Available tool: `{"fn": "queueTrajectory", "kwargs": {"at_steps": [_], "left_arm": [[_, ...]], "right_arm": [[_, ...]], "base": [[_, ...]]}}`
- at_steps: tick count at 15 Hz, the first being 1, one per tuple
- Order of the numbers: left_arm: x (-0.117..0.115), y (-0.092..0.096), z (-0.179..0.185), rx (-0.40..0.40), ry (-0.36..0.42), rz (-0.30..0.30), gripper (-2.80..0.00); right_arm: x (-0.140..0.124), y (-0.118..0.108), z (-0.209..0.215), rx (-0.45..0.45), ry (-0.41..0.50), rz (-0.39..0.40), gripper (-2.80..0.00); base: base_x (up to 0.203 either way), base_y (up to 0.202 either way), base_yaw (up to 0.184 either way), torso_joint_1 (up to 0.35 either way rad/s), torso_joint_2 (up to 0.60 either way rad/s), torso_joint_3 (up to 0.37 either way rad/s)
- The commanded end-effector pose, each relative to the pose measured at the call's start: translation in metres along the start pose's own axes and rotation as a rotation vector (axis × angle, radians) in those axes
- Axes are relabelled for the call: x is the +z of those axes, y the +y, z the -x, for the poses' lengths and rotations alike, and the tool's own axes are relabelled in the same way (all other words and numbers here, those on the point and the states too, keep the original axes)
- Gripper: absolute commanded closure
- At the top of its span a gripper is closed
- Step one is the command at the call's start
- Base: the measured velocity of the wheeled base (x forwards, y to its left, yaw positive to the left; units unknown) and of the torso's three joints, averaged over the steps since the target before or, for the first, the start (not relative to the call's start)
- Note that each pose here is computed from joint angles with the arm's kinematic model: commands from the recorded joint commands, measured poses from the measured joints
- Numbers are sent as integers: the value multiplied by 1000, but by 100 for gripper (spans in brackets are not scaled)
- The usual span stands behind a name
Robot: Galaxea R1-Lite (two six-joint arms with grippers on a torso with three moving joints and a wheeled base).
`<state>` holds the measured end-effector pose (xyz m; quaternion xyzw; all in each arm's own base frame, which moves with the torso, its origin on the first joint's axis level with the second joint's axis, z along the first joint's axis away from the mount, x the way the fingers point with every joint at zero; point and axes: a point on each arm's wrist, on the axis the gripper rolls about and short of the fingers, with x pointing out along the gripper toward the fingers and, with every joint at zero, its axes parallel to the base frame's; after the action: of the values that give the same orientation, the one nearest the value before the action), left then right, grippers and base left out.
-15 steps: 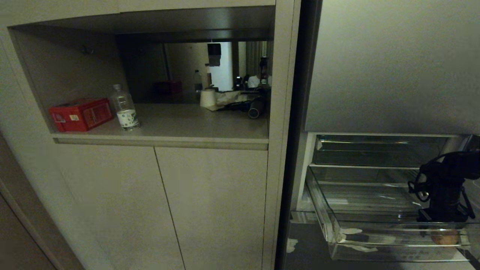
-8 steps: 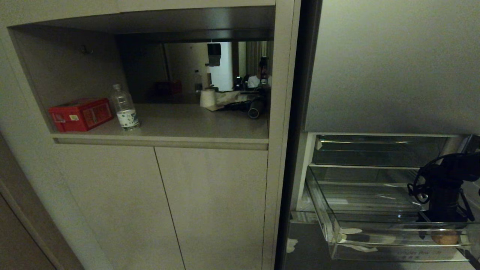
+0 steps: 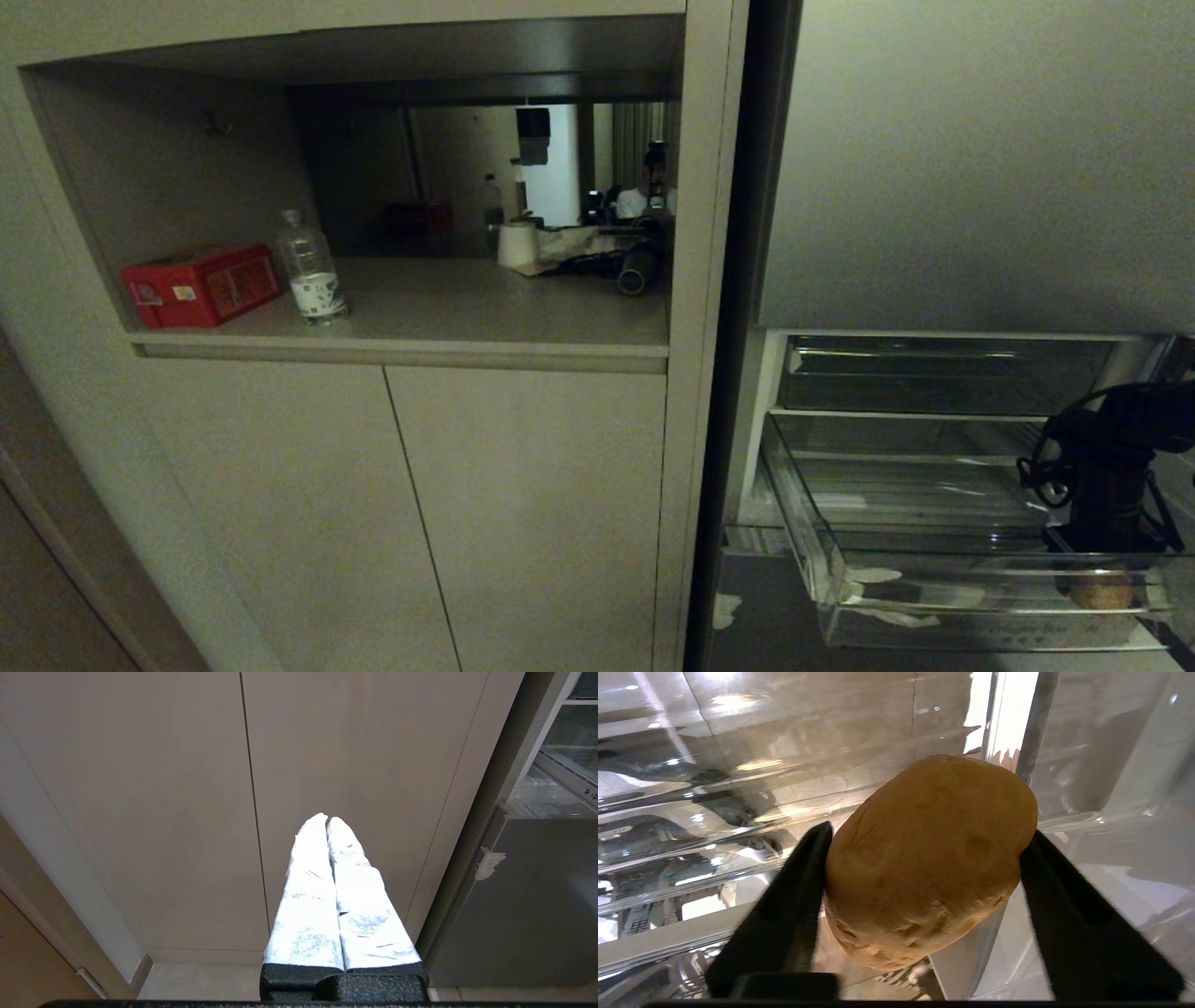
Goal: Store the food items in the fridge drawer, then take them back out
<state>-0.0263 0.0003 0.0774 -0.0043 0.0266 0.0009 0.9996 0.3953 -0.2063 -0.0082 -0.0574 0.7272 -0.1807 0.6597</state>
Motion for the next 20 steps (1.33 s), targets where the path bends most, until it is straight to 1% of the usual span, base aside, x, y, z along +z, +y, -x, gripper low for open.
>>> {"fn": "queueTrajectory", "kwargs": {"at_steps": [1, 5, 7, 9, 11, 12, 13, 16, 20], "left_arm": [[0, 0, 0, 0, 0, 0, 0], [0, 0, 0, 0, 2, 0, 0], [0, 0, 0, 0, 0, 0, 0], [0, 0, 0, 0, 2, 0, 0], [0, 0, 0, 0, -1, 0, 0], [0, 0, 0, 0, 0, 0, 0], [0, 0, 0, 0, 1, 0, 0], [0, 0, 0, 0, 0, 0, 0], [0, 0, 0, 0, 1, 0, 0]], "right_arm": [[-2, -3, 0, -20, 11, -3, 0], [-2, -4, 4, -20, 4, -8, 0], [0, -2, 11, -19, -21, -6, 0], [4, 7, 24, -7, -65, 0, 0], [10, 13, 29, 1, -117, -11, 0], [13, 13, 30, 6, -149, -19, 0], [18, 14, 31, 26, -202, -30, 0], [18, 6, 56, 39, -284, -65, 0], [1, -15, 100, 49, -377, -113, 0]], "base": [[0, 0, 0, 0, 0, 0], [0, 0, 0, 0, 0, 0], [0, 0, 0, 0, 0, 0], [0, 0, 0, 0, 0, 0], [0, 0, 0, 0, 0, 0], [0, 0, 0, 0, 0, 0], [0, 0, 0, 0, 0, 0], [0, 0, 0, 0, 0, 0], [0, 0, 0, 0, 0, 0]]}}
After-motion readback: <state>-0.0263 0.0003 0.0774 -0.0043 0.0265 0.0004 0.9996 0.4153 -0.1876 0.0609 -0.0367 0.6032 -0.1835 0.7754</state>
